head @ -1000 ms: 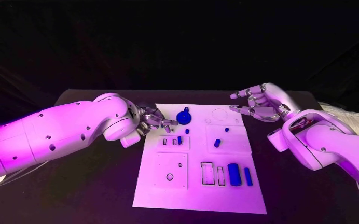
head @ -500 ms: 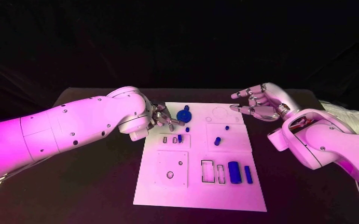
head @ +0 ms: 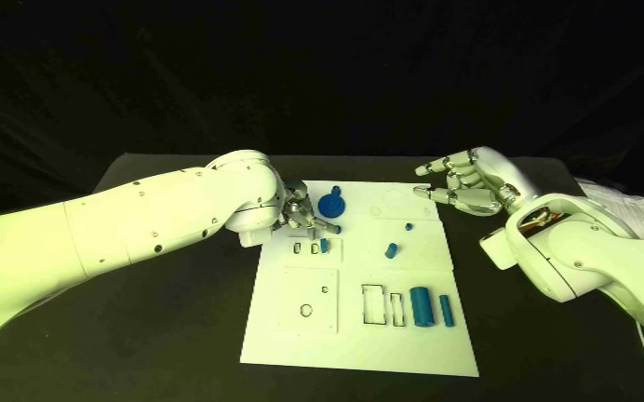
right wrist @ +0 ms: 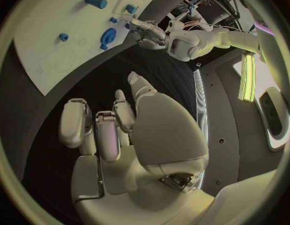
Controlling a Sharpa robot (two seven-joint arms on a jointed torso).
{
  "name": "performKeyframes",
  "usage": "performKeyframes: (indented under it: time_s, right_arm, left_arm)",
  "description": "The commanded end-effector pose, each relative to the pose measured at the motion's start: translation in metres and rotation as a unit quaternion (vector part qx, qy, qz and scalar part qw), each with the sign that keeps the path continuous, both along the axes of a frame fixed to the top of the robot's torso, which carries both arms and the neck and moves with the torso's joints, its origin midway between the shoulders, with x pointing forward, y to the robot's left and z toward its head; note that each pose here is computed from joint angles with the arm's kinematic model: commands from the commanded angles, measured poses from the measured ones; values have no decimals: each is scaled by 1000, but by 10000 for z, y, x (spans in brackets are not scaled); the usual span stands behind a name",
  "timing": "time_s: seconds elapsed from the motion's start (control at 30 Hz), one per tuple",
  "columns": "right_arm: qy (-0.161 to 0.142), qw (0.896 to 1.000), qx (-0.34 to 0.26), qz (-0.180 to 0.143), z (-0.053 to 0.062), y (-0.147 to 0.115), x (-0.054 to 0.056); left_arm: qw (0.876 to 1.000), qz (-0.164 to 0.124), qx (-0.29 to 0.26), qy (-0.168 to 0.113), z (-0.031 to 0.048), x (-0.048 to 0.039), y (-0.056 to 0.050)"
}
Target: Assemble the parts on the task board
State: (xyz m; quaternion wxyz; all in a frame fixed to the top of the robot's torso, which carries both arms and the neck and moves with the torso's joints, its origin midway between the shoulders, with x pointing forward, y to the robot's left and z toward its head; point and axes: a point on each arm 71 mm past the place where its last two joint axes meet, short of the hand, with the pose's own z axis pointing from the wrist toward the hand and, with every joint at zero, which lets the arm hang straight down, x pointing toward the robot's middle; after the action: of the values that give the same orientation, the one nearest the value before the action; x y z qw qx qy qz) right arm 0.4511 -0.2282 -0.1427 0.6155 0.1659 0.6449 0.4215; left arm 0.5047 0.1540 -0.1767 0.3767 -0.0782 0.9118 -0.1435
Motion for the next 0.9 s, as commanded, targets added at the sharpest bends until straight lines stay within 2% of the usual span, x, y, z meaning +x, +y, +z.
performKeyframes:
  time_s: [0.03, 0.37, 0.9]
  right_arm:
    - [-3, 1000, -3, 1, -2, 13, 0]
    - [-3, 1000, -2, 2, -6, 27, 7]
    - [-2, 1000, -2, 4, -13, 35, 12]
  left_arm:
    - [999, -2, 42, 17, -27, -6, 9]
    - [999, -6, 43, 18, -49, 2, -63]
    - [998, -19, 53, 30, -76, 0, -103]
